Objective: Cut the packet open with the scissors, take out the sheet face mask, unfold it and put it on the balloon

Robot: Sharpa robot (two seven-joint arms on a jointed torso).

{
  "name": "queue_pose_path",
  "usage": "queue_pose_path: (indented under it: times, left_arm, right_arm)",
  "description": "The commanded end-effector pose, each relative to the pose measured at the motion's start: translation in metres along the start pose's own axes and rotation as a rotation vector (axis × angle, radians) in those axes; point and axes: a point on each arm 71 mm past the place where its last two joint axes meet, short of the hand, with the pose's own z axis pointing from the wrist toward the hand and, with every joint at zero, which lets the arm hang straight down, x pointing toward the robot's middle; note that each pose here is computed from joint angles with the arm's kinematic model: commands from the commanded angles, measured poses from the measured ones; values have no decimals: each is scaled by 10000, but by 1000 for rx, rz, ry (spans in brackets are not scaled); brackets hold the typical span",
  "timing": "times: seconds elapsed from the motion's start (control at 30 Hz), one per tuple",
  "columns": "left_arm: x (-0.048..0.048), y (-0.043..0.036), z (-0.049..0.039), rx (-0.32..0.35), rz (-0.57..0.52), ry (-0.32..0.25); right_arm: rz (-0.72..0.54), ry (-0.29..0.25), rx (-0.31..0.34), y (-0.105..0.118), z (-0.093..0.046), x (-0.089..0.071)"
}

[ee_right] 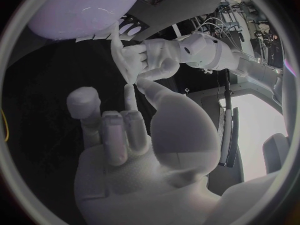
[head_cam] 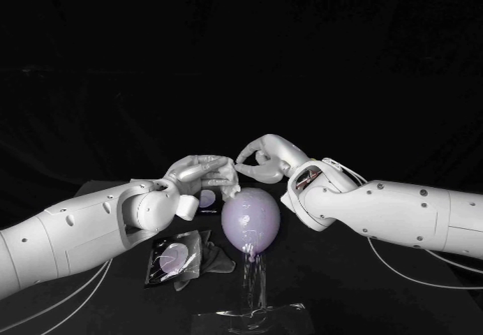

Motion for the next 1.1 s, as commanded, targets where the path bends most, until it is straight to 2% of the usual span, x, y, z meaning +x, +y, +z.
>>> queue_pose_path:
  times: [0.03, 0.5, 1.1]
  left_arm:
    - [21, -9, 4, 3, -4, 1]
    - [36, -5, 7, 1, -3, 4]
    - [65, -1, 6, -1, 3, 20]
  right_arm:
    - [-36, -38, 13, 3, 16, -5]
    - [-38, 24, 13, 28, 46, 122]
    - [-39, 18, 27, 57, 88, 176]
